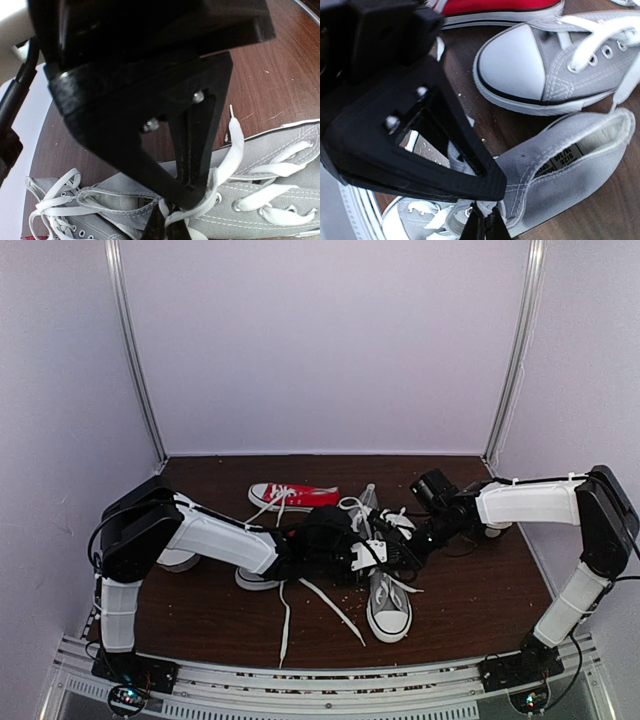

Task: Tie the shoes
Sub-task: Adjust the half-tied shoelace on the shoe.

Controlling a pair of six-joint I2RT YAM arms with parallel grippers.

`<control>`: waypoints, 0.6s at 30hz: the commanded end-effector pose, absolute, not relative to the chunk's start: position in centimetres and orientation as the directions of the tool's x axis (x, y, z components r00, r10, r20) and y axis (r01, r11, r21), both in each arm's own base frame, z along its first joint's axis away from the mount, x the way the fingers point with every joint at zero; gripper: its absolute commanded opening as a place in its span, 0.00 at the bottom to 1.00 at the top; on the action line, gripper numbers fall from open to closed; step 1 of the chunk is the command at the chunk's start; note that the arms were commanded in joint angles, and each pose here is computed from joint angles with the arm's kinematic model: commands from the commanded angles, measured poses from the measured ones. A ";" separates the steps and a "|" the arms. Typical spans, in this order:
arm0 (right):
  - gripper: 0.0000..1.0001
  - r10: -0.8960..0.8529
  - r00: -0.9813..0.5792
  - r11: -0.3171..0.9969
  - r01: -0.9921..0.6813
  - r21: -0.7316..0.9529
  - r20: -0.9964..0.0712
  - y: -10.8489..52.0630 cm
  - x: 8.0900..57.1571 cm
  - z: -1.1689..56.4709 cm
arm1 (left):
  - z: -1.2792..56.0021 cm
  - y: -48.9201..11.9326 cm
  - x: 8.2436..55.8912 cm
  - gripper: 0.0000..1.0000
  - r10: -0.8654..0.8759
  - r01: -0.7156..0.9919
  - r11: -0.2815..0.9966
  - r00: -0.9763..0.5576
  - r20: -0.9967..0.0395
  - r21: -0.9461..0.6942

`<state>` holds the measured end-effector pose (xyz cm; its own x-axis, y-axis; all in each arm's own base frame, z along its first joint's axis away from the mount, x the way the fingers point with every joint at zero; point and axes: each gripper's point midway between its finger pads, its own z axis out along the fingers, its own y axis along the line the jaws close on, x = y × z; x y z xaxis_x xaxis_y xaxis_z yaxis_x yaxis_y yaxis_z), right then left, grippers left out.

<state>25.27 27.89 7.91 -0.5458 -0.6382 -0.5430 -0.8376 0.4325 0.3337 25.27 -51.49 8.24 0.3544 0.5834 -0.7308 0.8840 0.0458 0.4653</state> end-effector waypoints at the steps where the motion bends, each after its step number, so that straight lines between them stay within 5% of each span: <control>1: 0.00 -0.644 -0.540 0.431 -0.842 0.325 -0.543 28.0 25.3 8.2 | 10.7 -51.8 25.8 0.00 0.533 0.874 0.088 0.364 -0.764 0.478; 16: 0.00 -0.633 -0.520 0.440 -0.851 0.286 -0.573 27.3 25.6 10.3 | 10.5 -51.6 25.7 0.00 0.538 0.876 0.086 0.360 -0.762 0.475; 18: 0.00 -0.633 -0.521 0.438 -0.851 0.290 -0.572 27.3 25.5 10.3 | 10.4 -51.5 25.6 0.09 0.542 0.877 0.083 0.359 -0.760 0.474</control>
